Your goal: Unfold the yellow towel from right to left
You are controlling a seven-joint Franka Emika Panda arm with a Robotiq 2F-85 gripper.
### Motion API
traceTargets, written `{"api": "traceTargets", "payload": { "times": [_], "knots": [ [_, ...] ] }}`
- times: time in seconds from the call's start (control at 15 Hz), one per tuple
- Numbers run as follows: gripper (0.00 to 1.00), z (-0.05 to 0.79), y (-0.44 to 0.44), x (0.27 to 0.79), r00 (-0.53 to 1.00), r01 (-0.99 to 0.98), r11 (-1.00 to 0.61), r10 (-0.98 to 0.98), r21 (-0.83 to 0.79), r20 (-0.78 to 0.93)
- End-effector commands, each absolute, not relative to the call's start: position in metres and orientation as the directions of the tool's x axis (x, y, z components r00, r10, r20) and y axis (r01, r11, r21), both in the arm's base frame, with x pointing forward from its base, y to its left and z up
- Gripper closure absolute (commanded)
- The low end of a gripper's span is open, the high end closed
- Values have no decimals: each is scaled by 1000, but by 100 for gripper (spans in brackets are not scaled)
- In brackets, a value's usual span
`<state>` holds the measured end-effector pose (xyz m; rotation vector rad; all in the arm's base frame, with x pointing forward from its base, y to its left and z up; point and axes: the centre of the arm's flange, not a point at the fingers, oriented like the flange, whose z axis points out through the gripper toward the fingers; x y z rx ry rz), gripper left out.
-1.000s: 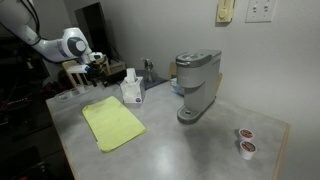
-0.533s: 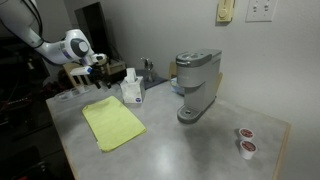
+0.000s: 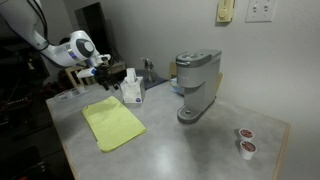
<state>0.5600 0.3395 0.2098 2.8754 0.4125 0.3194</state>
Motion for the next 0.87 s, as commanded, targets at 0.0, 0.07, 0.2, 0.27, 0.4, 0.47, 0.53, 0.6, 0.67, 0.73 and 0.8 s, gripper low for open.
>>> {"api": "traceTargets", "payload": {
  "times": [0.0,0.07,0.2,0.27,0.4,0.47,0.53,0.6,0.67,0.73,0.8],
  "knots": [
    [0,225,319,545,949,197,-938,255,284,184],
    [0,232,318,543,952,186,-937,246,295,183],
    [0,244,316,538,954,171,-938,234,301,188],
    [0,252,315,536,955,161,-938,226,307,192],
    [0,266,315,531,954,154,-941,221,303,201],
    [0,273,314,528,955,147,-942,215,302,206],
    [0,279,313,526,954,139,-941,210,307,212],
    [0,264,326,544,951,151,-943,221,296,216],
    [0,270,325,542,951,147,-943,217,298,218],
    [0,274,325,540,952,144,-943,215,299,218],
    [0,276,324,538,952,144,-944,214,298,218]
  ]
}}
